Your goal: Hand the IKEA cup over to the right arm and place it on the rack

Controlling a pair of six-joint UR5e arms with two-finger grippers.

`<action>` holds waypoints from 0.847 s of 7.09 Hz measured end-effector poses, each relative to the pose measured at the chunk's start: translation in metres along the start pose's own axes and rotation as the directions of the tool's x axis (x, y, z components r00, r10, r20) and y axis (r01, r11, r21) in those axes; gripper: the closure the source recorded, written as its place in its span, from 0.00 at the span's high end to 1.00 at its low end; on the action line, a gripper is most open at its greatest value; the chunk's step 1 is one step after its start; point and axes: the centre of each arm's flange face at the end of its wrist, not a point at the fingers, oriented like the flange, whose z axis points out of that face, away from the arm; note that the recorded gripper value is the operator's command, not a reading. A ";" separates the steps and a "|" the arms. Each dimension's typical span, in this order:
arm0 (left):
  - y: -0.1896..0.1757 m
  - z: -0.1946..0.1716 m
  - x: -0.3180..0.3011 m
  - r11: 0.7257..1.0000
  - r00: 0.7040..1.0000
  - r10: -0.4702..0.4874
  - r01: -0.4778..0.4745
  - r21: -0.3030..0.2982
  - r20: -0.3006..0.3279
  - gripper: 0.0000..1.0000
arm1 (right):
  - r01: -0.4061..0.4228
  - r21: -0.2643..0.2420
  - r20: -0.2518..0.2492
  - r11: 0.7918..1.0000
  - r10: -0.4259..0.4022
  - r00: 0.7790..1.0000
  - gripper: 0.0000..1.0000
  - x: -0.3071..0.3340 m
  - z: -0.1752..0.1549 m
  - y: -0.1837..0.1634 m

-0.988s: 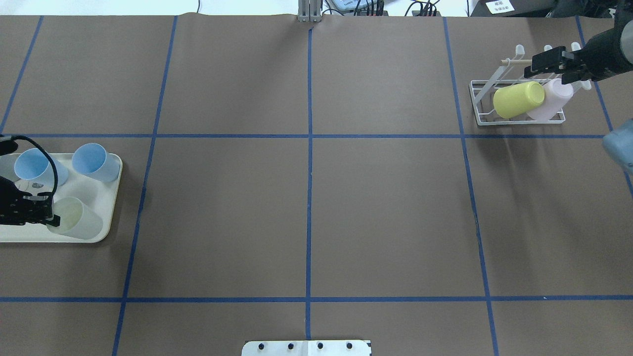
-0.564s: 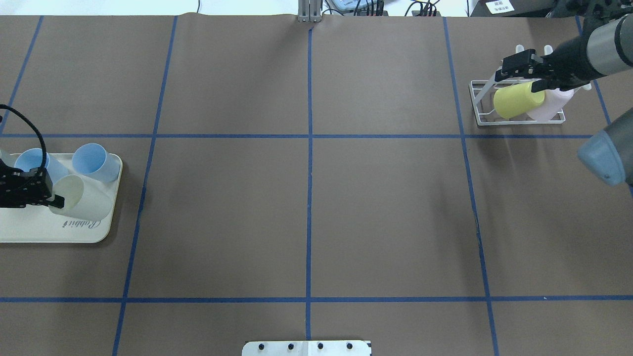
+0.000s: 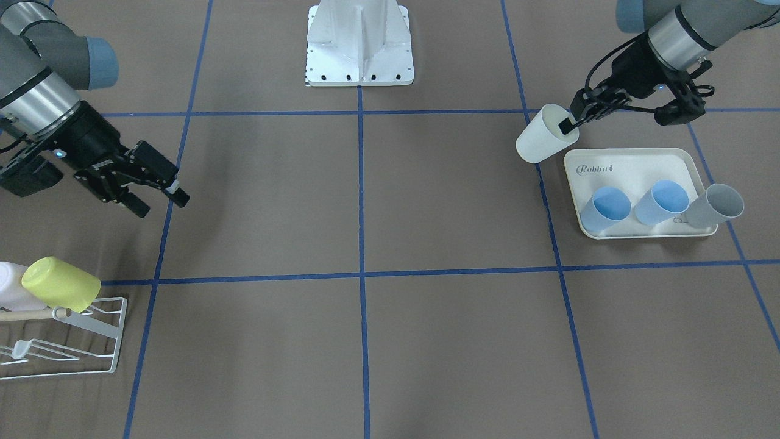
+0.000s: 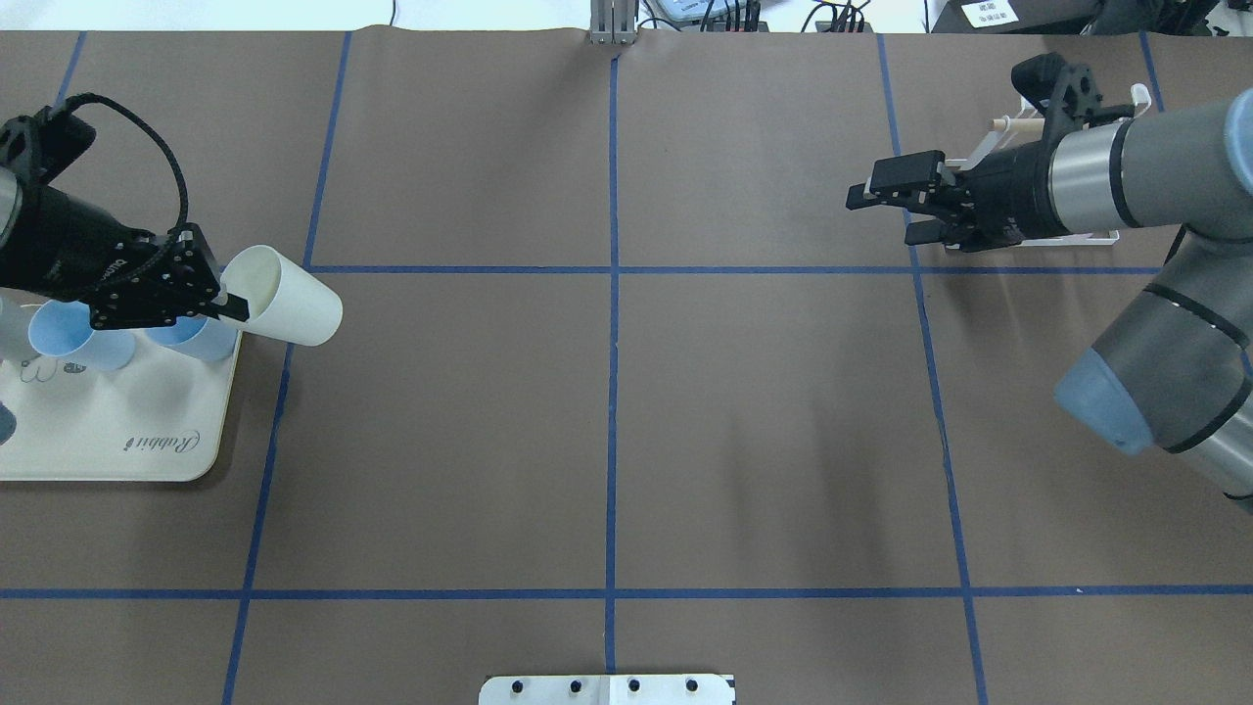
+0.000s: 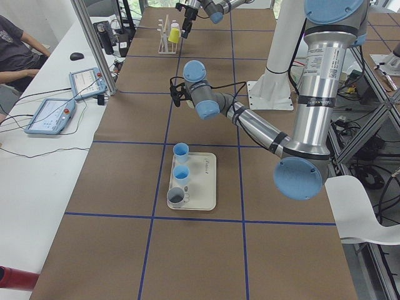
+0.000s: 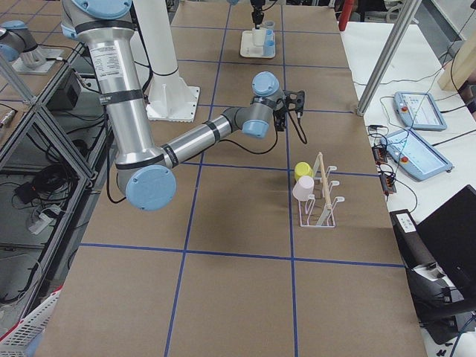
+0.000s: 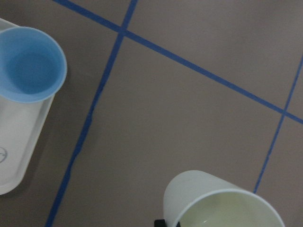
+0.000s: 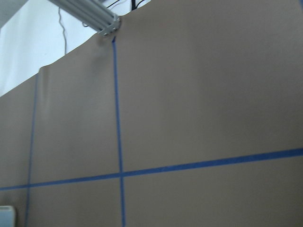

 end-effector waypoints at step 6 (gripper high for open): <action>0.033 0.052 0.056 0.971 0.766 -0.239 0.183 -0.153 -0.596 0.00 | -0.106 -0.152 0.408 0.983 0.160 0.899 0.98 -0.088 0.006 0.065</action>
